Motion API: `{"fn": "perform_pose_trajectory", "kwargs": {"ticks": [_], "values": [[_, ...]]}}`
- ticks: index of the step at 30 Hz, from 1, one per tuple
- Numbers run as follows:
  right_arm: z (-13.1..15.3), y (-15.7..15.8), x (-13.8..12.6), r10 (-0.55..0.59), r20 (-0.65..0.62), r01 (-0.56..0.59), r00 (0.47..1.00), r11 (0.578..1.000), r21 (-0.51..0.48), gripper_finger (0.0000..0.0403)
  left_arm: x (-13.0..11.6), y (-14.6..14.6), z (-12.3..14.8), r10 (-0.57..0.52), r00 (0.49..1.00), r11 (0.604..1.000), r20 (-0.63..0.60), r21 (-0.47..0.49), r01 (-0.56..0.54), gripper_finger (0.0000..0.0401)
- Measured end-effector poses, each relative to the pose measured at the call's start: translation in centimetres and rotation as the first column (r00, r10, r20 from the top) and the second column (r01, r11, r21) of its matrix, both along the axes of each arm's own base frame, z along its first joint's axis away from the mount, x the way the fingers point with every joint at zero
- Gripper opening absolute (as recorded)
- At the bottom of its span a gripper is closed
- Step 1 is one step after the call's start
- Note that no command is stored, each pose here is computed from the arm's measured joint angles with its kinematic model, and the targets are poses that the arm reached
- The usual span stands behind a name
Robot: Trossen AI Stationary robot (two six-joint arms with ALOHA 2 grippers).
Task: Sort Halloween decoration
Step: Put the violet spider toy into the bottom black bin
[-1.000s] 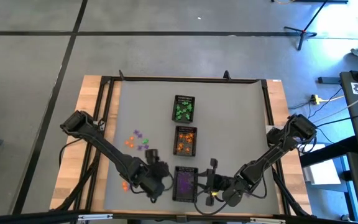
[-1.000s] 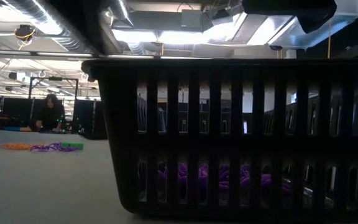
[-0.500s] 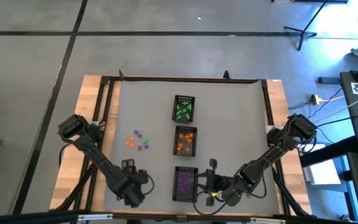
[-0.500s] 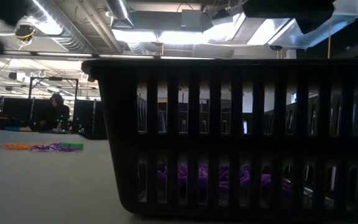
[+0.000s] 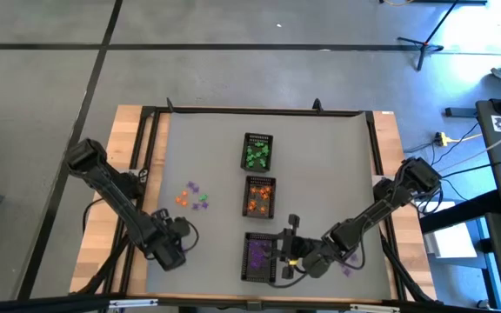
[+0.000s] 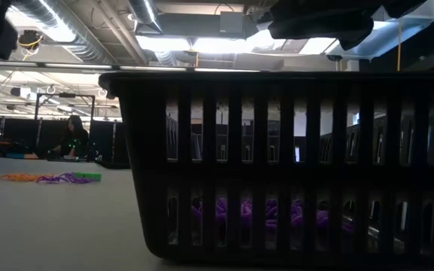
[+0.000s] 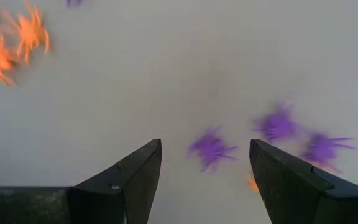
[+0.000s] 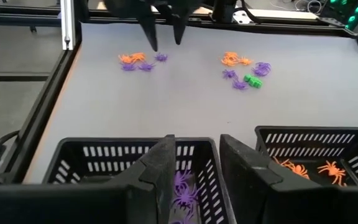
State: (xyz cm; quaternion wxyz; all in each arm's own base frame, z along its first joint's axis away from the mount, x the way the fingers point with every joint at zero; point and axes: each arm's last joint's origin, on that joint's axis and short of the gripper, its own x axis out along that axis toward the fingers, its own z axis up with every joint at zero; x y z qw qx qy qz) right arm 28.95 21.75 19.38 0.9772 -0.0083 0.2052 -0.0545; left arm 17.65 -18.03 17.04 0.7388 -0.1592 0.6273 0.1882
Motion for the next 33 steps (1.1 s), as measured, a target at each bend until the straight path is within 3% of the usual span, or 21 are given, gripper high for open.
{"fn": "perform_pose_trajectory", "kwargs": {"ticks": [7, 13, 17, 27, 33], "values": [[0.0, 0.1, 0.0, 0.004, -0.001, -0.004, 1.0, 1.0, 0.004, 0.0124, -0.9, 0.8, -3.3, 0.035, 0.999, 0.995, 0.012, -0.099, -0.033, 0.0235], [0.0, 0.1, 0.0, 0.008, -0.002, -0.008, 1.0, 1.0, 0.008, 0.0124, -1.4, 1.3, -3.9, 0.1, 0.995, 0.992, -0.004, -0.074, -0.1, 0.0224], [0.0, 0.1, 0.0, 0.008, -0.002, -0.008, 1.0, 1.0, 0.008, 0.0124, -1.4, 1.4, -3.9, 0.097, 0.995, 0.993, -0.009, -0.063, -0.097, 0.0179], [0.0, 0.1, 0.0, 0.008, -0.002, -0.008, 1.0, 1.0, 0.008, 0.0124, -1.6, 1.7, -3.1, 0.096, 0.995, 0.992, 0.03, -0.083, -0.093, 0.0014], [0.0, 0.1, 0.0, 0.008, -0.002, -0.008, 1.0, 1.0, 0.008, 0.0124, -1.7, 2.4, -0.6, 0.118, 0.971, 0.991, 0.209, -0.092, -0.101, 0.0005]]}}
